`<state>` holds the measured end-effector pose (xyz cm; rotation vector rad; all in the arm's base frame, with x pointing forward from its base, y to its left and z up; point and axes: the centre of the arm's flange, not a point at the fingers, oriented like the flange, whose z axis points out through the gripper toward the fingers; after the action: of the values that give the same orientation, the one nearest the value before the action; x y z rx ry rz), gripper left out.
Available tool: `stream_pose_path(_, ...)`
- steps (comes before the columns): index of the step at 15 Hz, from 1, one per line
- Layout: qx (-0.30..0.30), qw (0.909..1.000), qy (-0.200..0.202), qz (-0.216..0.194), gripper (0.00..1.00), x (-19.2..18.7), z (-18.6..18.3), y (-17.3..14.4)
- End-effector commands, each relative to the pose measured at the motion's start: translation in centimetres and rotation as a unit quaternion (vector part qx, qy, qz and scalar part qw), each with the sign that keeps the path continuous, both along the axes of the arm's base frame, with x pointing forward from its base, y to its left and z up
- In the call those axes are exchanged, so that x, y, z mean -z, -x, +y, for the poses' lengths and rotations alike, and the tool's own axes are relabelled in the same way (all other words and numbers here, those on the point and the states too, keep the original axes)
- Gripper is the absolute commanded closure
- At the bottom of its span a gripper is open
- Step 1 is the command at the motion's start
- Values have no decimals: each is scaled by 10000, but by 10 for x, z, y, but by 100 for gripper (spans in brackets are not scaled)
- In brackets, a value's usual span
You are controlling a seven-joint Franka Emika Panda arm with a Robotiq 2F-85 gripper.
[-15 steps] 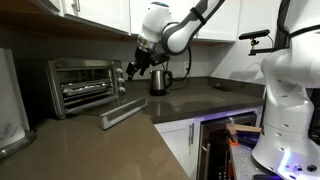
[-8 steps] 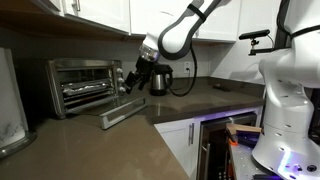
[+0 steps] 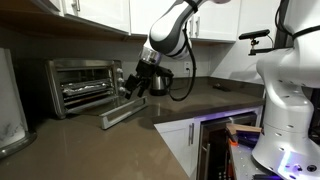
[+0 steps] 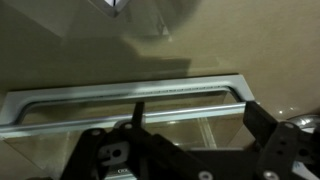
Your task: Close the toaster oven door
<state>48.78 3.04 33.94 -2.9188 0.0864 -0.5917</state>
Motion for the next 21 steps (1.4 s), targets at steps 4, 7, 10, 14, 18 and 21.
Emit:
stream_pose_path(4,-114,9995,-89,286,0,8,-12,-2)
stream_pose_path(7,-68,9993,-91,344,0,9,-13,-4)
stream_pose_path(10,23,9985,-80,536,0,13,-14,-7)
stream_pose_path(14,113,9969,-22,784,0,24,-19,-11)
stream_pose_path(18,319,9949,366,880,0,31,-31,-20)
stream_pose_path(21,387,9939,521,887,0,34,-40,-31)
